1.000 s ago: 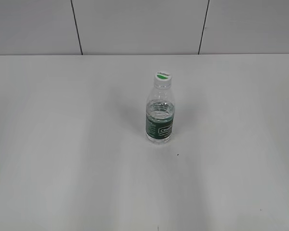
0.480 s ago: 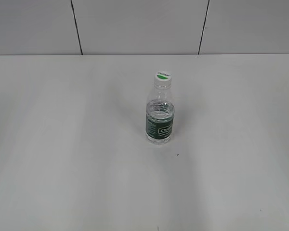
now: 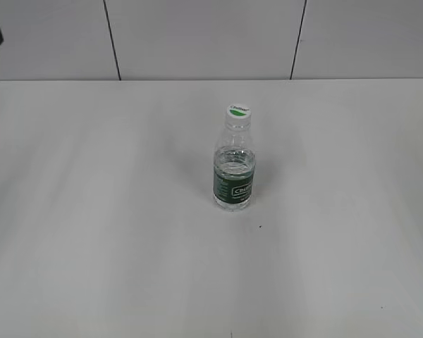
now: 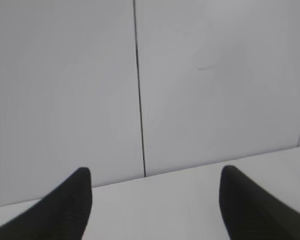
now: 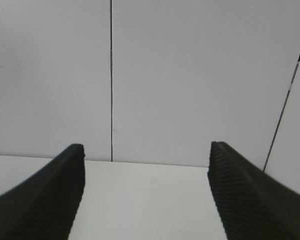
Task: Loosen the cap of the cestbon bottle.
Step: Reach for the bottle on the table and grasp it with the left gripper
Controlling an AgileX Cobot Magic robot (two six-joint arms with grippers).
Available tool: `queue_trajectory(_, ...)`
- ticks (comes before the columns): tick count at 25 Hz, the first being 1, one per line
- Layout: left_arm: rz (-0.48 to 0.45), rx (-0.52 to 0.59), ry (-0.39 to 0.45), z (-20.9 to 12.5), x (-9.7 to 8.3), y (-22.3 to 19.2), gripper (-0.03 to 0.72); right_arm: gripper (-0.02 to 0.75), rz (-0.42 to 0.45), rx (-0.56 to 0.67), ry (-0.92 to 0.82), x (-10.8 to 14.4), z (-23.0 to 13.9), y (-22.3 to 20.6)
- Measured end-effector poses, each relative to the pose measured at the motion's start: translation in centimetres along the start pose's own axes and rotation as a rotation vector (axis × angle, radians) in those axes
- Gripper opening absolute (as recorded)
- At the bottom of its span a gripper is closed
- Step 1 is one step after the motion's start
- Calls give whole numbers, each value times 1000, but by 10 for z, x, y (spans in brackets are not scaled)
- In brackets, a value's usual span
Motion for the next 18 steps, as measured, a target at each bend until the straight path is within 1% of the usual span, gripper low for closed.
queue_trajectory(2, -21, -4, -5, -5, -3, -6, 484, 587, -2, -10, 0, 0, 0, -4)
queue_trajectory(9, -46, -31, 7, -16, -4, -20, 484, 587, 2, -5, -1, 3, -8, -19)
queue_trajectory(12, -63, -17, 1, -27, -5, -28, 482, 587, 4, -1, -1, 4, -12, -25)
queue_trajectory(15, -91, -2, -13, -37, -7, -33, 482, 587, 6, 3, -1, 6, -16, -31)
queue_trajectory(18, -132, -24, -28, -40, -12, -37, 482, 587, 4, -11, 0, 6, -17, -35)
Point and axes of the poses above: a point on each arm's last joint axis where the gripper is mounted, y pointing back along that axis away from the gripper, x along the wrist's bending axis when the last joint is at zero, z = x × y, the point moved 5 cm from there along -y, pointing out along that axis toward the gripper, and after that the axes turned 11 degrees about y, right-handed, at the moved point
